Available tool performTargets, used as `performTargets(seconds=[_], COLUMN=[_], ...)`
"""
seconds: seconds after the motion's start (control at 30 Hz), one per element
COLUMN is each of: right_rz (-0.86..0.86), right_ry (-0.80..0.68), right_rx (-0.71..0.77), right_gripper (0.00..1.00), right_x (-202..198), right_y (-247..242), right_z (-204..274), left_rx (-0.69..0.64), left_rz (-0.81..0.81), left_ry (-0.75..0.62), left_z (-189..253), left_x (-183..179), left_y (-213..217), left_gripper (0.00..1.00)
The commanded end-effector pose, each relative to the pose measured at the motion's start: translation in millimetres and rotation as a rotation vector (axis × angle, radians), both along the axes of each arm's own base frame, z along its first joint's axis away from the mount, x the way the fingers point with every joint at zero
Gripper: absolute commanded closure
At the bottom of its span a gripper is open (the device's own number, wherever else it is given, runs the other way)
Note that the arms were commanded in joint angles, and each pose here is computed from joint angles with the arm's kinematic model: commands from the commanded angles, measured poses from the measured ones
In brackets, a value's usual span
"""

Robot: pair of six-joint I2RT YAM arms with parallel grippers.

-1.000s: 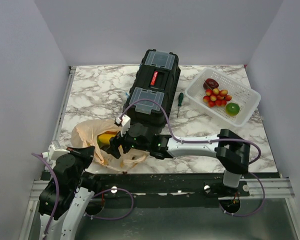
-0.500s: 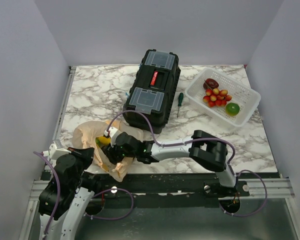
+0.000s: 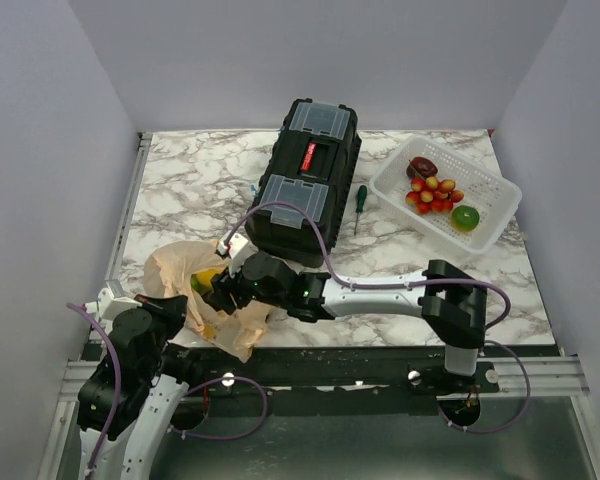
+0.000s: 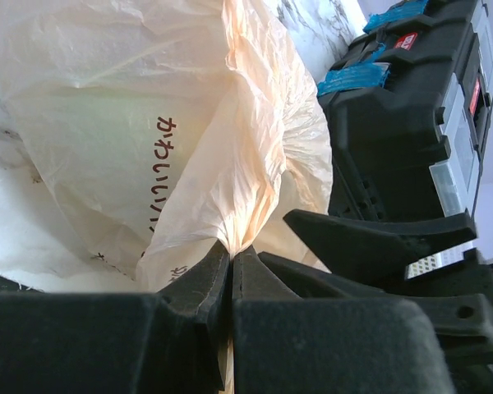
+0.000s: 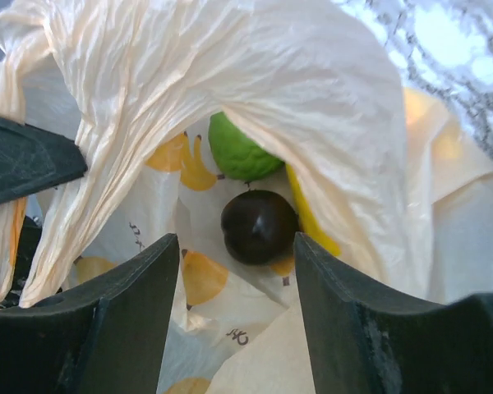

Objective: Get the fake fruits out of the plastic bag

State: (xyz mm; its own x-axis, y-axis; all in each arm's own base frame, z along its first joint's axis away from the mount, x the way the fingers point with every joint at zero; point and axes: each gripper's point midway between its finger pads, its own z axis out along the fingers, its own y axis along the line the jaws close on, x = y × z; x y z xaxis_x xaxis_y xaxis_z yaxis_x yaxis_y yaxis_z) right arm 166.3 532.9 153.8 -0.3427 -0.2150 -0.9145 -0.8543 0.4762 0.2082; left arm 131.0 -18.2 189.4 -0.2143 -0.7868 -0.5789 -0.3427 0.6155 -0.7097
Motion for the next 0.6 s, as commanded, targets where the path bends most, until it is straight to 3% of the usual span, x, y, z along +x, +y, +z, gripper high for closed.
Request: performTargets(seconds=[0.0,0.13,0.37,0.57], right_rz=[-0.032,-0.032,-0.030,-0.007], right_ry=[-0.054,-0.069,-0.138,-0.251], right_rx=[-0.061,-0.076,-0.177,-0.298], right_gripper=[0.42,0.52,0.53,0.29], right_x=[14,27,48,66], right_y=[-11,0,14,18], right_z=[-8,-13,-43,-69], left_rx=[0.008,0.009,0.009,0.008], left_rz=[0.011,0.013,0.006,0.004], left_ry=[-0.030,-0.039,-0.040,-0.040], left_z=[0,2,1,1], left_x=[-4,-4,-4,-4], left_y=[5,5,4,4], left_gripper=[1.00,1.00,1.00,1.00])
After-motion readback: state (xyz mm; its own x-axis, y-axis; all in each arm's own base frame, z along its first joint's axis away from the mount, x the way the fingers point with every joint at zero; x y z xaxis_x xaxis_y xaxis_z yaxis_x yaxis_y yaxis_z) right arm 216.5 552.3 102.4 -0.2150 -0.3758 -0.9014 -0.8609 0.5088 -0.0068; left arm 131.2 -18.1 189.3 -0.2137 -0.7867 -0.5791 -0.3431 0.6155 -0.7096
